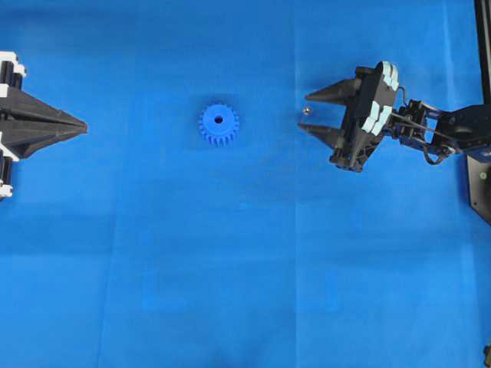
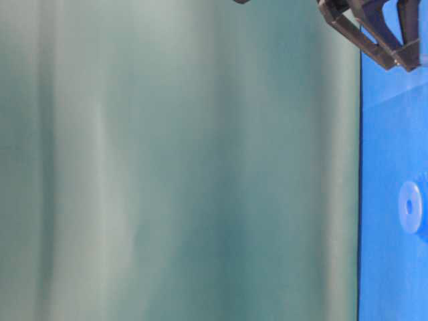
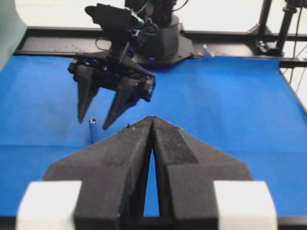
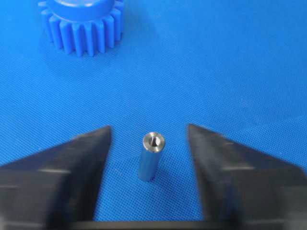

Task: Insert the shaft placed at a random location into the center hole of the small gear at another random location.
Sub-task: 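Close the right gripper around the upright silver shaft, then lift the shaft and carry it left over the blue gear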

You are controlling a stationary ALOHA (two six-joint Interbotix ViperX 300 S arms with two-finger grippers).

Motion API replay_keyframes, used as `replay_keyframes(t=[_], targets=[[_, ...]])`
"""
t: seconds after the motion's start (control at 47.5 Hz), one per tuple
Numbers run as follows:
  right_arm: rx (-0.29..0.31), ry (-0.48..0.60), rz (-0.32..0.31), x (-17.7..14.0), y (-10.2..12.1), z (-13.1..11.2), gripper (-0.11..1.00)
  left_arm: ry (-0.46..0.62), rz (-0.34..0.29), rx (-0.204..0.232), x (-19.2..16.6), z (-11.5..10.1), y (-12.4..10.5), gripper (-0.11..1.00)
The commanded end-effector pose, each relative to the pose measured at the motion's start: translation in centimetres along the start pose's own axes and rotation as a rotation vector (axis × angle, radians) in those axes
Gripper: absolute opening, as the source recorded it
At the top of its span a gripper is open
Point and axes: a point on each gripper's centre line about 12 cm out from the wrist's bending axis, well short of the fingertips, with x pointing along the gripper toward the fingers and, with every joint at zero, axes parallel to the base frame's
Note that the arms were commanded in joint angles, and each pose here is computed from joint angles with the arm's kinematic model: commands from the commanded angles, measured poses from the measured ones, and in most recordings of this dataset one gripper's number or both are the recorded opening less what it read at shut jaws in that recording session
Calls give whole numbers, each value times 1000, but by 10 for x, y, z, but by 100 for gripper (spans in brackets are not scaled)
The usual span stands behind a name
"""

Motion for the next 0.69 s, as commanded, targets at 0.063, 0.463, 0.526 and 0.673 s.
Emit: replay_keyframes(t=[0.063, 0.463, 0.526, 0.673], targets=[[1, -20, 1, 1, 0, 5, 18, -9, -2, -2, 2, 4, 0, 0], [6, -10, 2, 1, 1, 7, 3, -8, 0, -2, 1, 3, 0, 0], [11, -13, 7, -1, 2, 11, 3, -5, 0, -2, 1, 3, 0, 0], [20, -31, 21, -10, 5, 31, 3, 2, 0, -2, 1, 2, 0, 0]])
